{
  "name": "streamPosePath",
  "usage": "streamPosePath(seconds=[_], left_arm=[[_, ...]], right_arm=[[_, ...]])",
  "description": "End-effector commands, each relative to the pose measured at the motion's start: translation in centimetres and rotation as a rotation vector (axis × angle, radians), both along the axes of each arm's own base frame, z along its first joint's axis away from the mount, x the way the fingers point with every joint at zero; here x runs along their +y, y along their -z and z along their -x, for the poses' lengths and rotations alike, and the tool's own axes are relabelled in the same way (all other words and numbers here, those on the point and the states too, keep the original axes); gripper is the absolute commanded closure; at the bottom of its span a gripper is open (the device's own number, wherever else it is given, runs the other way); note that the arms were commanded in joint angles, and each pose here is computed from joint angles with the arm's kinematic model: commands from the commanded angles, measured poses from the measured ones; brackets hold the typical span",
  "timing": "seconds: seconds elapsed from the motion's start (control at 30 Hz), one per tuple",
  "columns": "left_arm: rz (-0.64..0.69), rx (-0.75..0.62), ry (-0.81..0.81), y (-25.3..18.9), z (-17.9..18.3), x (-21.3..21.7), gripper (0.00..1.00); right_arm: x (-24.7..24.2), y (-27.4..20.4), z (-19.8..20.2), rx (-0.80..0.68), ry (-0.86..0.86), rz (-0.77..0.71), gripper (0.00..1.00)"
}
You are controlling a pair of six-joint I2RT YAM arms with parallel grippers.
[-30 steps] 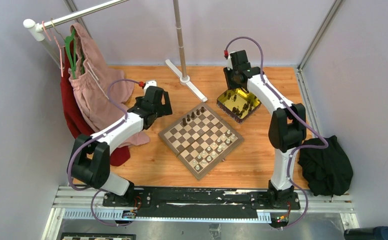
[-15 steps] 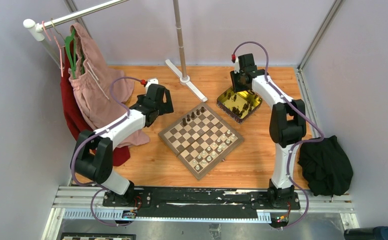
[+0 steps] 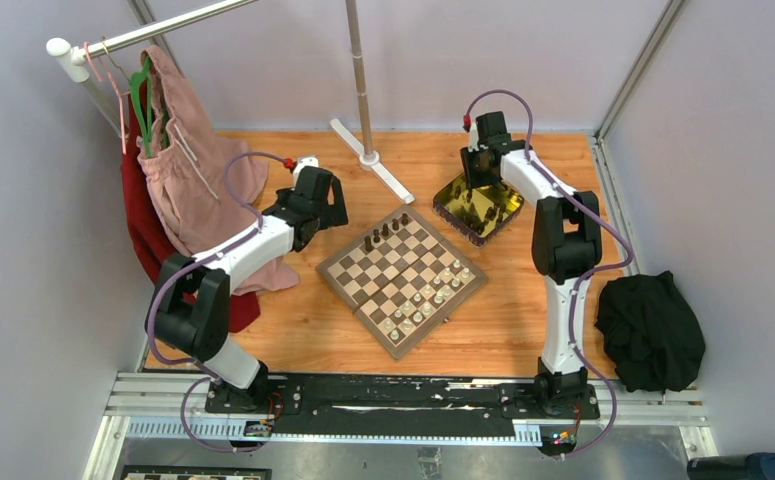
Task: Set up the chess pieces on the board
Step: Pick up the chess piece from the storage box.
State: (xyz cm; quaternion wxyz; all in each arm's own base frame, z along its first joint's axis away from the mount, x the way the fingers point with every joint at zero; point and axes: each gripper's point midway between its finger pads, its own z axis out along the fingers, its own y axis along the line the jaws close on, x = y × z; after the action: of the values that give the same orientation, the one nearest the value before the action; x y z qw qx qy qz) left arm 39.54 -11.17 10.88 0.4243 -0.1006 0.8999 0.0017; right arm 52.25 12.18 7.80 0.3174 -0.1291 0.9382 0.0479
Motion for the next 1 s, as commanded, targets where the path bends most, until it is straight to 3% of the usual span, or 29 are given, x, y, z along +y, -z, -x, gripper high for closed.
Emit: streamPosePath(seconds=[0.0, 0.67, 0.97], left_arm=[[-0.002, -0.009, -0.005, -0.5, -0.6, 0.0, 0.00], [-0.009, 0.007, -0.007, 0.2, -1.2, -0.2, 0.00], [-0.011, 0.013, -0.009, 0.5, -1.1, -0.2, 0.00]], right_arm=[[-0.3, 0.1, -0.7, 0.011, 0.013, -0.024, 0.65], [-0.3, 2.1, -1.3, 0.046, 0.017, -0.046, 0.65], [-0.1, 2.6, -1.2, 0.064, 0.024, -0.064, 0.75]])
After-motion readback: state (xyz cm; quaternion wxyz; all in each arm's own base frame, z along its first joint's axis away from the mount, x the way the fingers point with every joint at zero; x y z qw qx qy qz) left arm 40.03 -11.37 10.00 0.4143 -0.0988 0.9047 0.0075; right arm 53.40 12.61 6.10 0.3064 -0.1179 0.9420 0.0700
